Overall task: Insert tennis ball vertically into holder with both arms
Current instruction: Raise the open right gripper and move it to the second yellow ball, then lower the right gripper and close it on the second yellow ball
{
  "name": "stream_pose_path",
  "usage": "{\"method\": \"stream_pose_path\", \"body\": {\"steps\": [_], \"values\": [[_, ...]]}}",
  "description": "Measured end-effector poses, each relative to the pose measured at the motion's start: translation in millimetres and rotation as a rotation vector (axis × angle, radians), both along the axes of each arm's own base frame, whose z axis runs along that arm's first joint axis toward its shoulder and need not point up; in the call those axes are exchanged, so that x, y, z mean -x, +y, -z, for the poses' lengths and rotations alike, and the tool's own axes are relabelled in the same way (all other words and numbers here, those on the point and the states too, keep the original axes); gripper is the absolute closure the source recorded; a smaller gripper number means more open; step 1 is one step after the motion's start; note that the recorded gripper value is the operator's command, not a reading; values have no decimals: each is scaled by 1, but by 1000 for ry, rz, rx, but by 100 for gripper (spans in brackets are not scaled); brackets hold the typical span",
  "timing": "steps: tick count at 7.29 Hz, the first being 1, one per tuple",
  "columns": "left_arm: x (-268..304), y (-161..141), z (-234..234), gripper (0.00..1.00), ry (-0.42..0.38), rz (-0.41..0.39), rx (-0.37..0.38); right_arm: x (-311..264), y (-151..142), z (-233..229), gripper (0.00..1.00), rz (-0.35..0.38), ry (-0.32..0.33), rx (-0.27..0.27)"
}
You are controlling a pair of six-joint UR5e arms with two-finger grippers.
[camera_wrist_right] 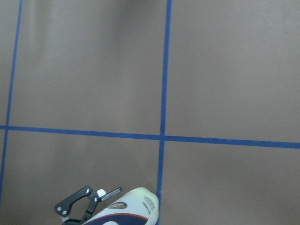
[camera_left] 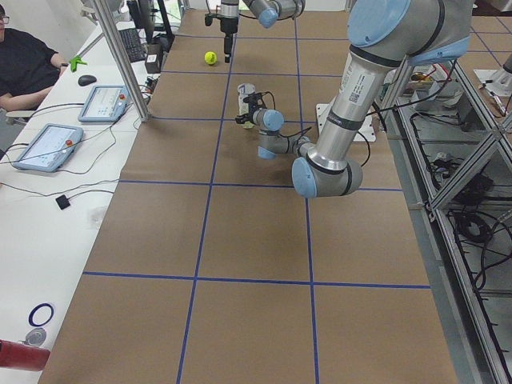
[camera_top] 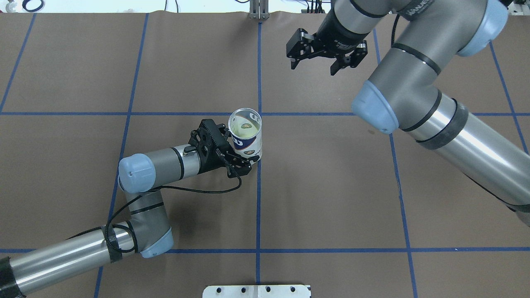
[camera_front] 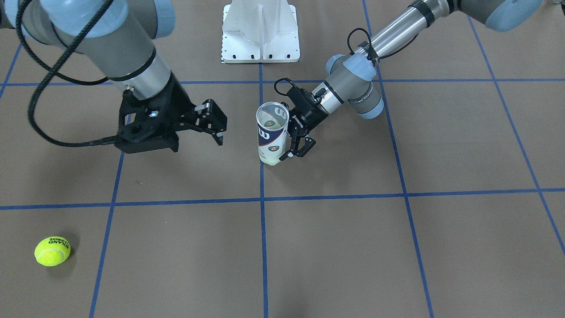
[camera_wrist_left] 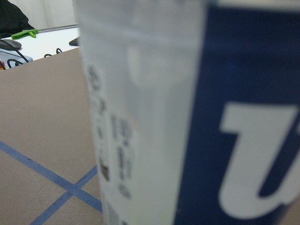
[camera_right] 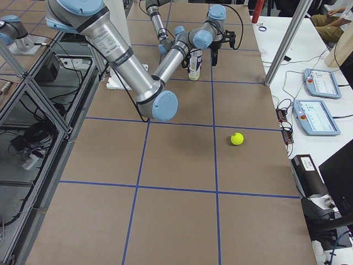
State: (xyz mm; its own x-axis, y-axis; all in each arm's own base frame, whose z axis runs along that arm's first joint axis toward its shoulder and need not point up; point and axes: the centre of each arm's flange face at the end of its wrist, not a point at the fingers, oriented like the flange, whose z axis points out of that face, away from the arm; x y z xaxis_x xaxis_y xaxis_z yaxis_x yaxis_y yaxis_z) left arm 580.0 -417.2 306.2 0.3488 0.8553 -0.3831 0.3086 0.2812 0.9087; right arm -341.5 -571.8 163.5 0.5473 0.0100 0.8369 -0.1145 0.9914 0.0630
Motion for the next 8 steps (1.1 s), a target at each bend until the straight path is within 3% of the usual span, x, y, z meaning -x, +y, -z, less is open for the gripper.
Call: {"method": "stream_pose_path", "body": {"steps": [2,4,8], "values": [[0,0,0,1,1,1,0,-61,-46,-80,2,21,112,-63],[1,0,-1,1,0,1,1,-84,-78,-159,2,98,208,-97],[0,-1,-3,1,-3,1,2,-85,-107,-286,2,136,236,-165]]}}
